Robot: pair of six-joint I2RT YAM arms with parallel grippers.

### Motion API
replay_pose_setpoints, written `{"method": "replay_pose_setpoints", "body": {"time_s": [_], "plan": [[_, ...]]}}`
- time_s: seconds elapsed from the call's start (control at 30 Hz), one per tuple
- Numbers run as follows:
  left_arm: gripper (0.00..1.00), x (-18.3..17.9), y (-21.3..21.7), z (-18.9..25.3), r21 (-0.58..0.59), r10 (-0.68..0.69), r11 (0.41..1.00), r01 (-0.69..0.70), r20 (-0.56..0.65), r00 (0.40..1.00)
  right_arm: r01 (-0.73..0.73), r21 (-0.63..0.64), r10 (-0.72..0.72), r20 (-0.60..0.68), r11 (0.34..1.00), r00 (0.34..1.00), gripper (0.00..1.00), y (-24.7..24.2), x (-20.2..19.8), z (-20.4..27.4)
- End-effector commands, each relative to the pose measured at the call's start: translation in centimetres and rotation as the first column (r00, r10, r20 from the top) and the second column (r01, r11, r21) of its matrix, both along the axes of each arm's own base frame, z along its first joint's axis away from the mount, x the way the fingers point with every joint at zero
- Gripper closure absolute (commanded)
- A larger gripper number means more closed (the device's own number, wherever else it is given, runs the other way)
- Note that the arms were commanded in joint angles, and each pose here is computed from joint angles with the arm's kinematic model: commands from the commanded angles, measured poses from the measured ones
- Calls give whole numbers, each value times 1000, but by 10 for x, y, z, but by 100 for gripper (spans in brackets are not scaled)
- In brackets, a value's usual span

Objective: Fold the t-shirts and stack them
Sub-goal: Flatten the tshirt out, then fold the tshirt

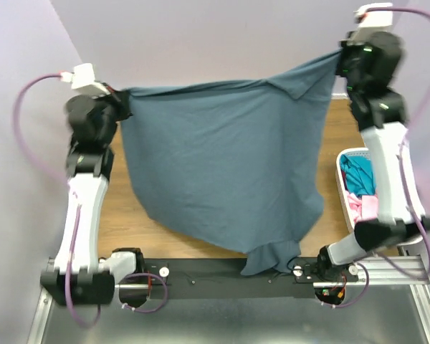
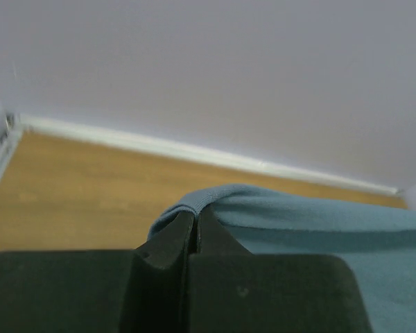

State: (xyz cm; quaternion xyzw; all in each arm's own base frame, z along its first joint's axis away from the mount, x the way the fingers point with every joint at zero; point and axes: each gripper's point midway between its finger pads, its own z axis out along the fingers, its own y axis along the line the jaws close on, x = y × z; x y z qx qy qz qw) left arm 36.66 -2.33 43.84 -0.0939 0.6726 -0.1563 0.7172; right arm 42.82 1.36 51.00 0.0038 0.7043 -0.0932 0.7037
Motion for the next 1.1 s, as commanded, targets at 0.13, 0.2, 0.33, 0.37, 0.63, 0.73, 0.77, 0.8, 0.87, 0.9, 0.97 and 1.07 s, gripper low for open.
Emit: {"method": "replay_pose_setpoints", "body": {"time_s": [0.13, 0.2, 0.33, 0.37, 0.63, 0.73, 0.77, 0.8, 0.87, 0.9, 0.97, 1.07], "plan": [[100, 134, 21, -202, -10, 91, 994, -104, -404, 910, 53, -129, -89, -290, 990, 953, 100, 5, 136, -196], [100, 153, 29, -231, 16, 137, 989, -145, -454, 880, 38, -129, -78, -320, 991, 944, 99, 9, 157, -224], [100, 194, 29, -285, 25, 122, 991, -129, -542, 832, 13, -138, -69, -410, 990, 910, 100, 16, 194, -299], [100, 205, 28, -298, 25, 115, 992, -122, -563, 818, 8, -146, -73, -448, 989, 891, 99, 15, 202, -327], [100, 227, 29, -324, 23, 105, 993, -114, -600, 793, -21, -148, -53, -480, 989, 876, 100, 16, 225, -367], [100, 229, 34, -322, 23, 114, 992, -124, -595, 796, -22, -136, -46, -476, 990, 878, 100, 16, 224, -362], [100, 229, 31, -320, 5, 87, 994, -105, -594, 800, -22, -128, -41, -474, 992, 879, 100, 16, 222, -359], [100, 229, 33, -319, 0, 84, 994, -105, -592, 802, -32, -116, -26, -473, 993, 881, 99, 20, 218, -355], [100, 228, 35, -314, -4, 84, 994, -107, -589, 804, -37, -108, -18, -469, 994, 883, 99, 21, 213, -348], [100, 227, 36, -313, -3, 85, 994, -107, -591, 803, -37, -101, -15, -468, 994, 883, 100, 21, 210, -345], [100, 225, 38, -312, -5, 84, 994, -108, -597, 798, -34, -88, -12, -471, 995, 882, 99, 20, 200, -339], [100, 223, 40, -311, -8, 78, 995, -104, -608, 790, -26, -63, -9, -494, 998, 869, 99, 20, 186, -342]]}}
